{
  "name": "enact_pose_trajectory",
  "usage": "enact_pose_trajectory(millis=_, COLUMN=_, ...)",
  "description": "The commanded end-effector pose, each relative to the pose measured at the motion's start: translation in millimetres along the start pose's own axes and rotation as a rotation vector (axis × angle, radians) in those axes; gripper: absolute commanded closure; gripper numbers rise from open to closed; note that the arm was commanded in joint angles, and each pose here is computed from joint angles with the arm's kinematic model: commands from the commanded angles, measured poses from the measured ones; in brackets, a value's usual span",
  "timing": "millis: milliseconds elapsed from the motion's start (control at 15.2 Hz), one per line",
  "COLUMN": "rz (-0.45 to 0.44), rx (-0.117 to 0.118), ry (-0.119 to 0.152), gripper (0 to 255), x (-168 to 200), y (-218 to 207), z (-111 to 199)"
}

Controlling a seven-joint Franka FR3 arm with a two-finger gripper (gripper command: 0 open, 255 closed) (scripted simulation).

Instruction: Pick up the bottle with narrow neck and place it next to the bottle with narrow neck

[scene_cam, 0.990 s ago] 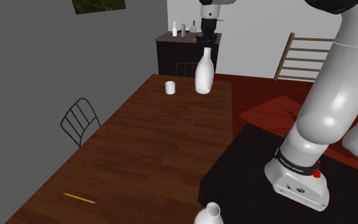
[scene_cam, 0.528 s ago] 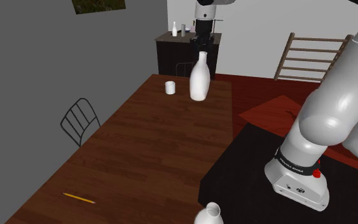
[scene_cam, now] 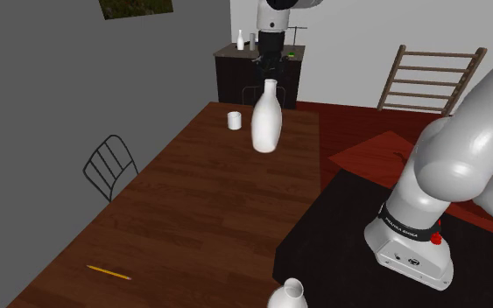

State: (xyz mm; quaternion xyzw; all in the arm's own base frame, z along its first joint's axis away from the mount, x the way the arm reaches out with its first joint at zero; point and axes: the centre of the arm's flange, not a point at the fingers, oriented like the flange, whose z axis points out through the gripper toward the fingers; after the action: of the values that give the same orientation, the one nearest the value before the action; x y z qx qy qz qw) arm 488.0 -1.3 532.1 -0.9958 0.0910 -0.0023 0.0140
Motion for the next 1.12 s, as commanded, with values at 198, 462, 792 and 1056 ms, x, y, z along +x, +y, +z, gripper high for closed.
enact_pose_trajectory(millis=198, rz=0.001, rx=0.000, ry=0.001, gripper=255, x=-35.7, y=-55.2, z=1.0)
enact_pose_trajectory(millis=462, rz=0.001, rx=0.000, ry=0.001, gripper=255, x=-61.9, y=-101.0, z=2.1)
enact_pose_trajectory(millis=792, rz=0.001, rx=0.000, ry=0.001, gripper=255, x=-94.6, y=-158.3, z=3.4)
enact_pose_trajectory(millis=1056, rz=0.001, rx=0.000, ry=0.001, gripper=255, x=-120.8, y=-204.2, z=4.5)
